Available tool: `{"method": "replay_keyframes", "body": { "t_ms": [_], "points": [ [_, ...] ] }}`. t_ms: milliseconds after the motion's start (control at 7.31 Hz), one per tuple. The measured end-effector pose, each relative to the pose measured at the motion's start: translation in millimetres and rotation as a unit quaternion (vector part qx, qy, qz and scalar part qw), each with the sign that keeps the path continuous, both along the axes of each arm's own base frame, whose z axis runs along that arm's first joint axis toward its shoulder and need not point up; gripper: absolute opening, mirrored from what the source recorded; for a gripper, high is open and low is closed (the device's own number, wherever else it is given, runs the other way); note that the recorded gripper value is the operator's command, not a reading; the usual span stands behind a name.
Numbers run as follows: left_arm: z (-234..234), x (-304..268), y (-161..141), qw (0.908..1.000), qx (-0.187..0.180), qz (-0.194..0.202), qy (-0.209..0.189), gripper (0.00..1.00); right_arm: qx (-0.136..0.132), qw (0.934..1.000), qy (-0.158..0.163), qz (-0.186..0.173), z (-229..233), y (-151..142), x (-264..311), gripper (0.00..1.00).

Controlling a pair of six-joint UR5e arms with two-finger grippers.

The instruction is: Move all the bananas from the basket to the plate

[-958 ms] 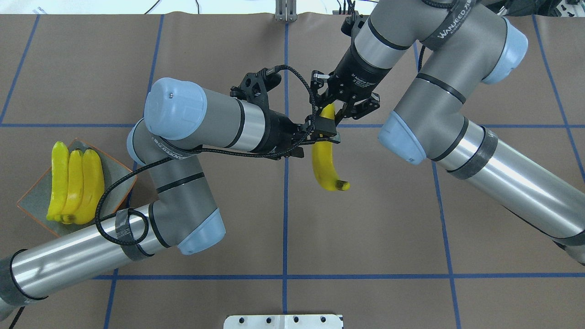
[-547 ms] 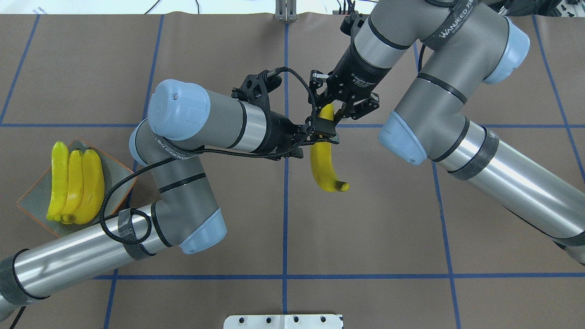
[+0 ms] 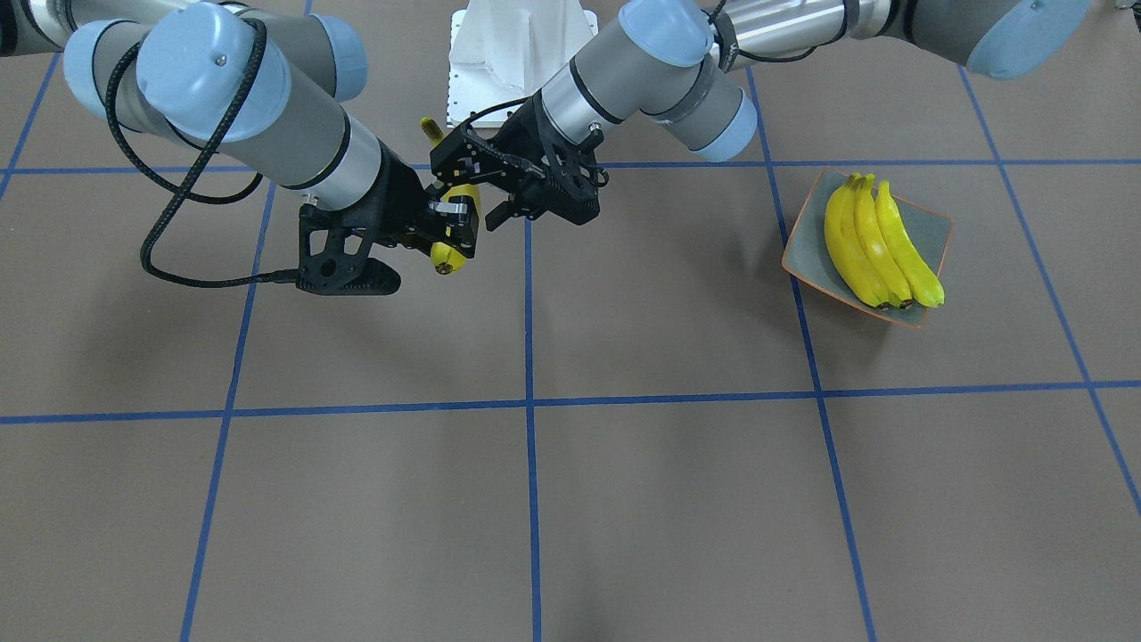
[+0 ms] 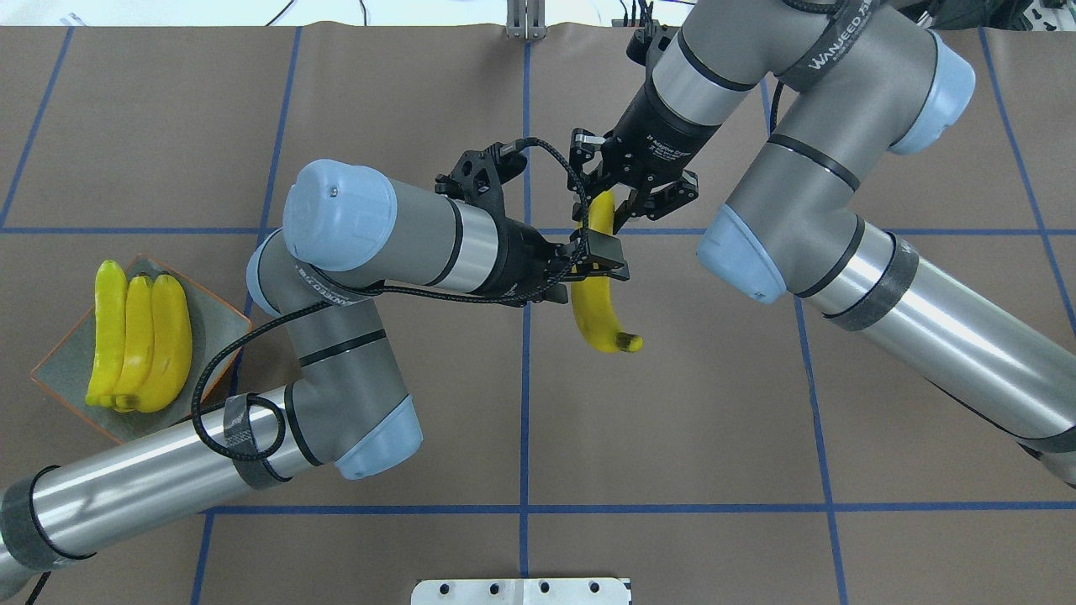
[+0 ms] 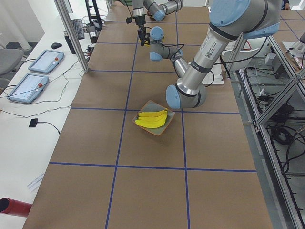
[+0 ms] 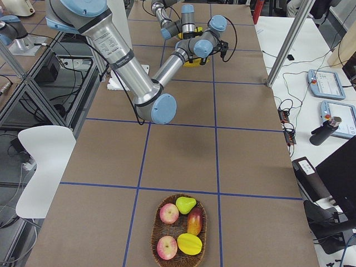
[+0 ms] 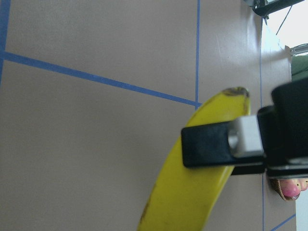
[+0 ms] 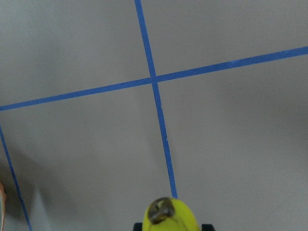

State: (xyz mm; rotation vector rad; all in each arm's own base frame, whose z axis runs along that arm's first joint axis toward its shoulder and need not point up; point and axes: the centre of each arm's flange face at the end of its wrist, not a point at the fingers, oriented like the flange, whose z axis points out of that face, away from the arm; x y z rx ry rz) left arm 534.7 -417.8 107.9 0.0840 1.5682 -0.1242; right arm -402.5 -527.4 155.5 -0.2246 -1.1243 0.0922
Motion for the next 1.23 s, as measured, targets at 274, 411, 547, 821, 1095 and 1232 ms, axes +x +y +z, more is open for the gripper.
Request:
{"method": "replay_keyframes", "body": {
  "t_ms": [274, 411, 547, 821, 1095, 1232],
  "points": [
    [1.8, 5.3, 4.1, 1.0000, -0.002, 0.005, -0.002, 0.22, 0.001, 1.0000, -0.002, 0.000, -1.7, 1.0, 1.0, 0.00],
    [2.4, 6.1, 4.3, 1.0000, -0.002, 0.005, -0.002, 0.00, 0.001, 1.0000, -0.002, 0.000, -1.8, 1.2, 1.1, 0.00],
    [2.5, 6.3, 4.6, 1.0000, -0.002, 0.005, -0.002, 0.00, 0.001, 1.0000, -0.002, 0.000, -1.5, 1.2, 1.2, 0.14],
    [3.9, 6.6, 4.6, 1.0000, -0.006, 0.005, -0.003, 0.00, -0.001, 1.0000, -0.001, 0.000, -0.5, 0.9, 0.7, 1.00],
    [4.9, 6.2, 4.9, 0.9998, -0.021, 0.005, -0.002, 0.00, 0.007, 0.9999, -0.013, 0.000, 0.1, 1.9, 1.8, 1.00],
    [5.9, 6.1, 5.0, 0.9997, -0.024, 0.006, -0.002, 0.00, 0.008, 0.9998, -0.020, -0.001, -0.2, 2.8, 2.5, 1.00]
  ]
}}
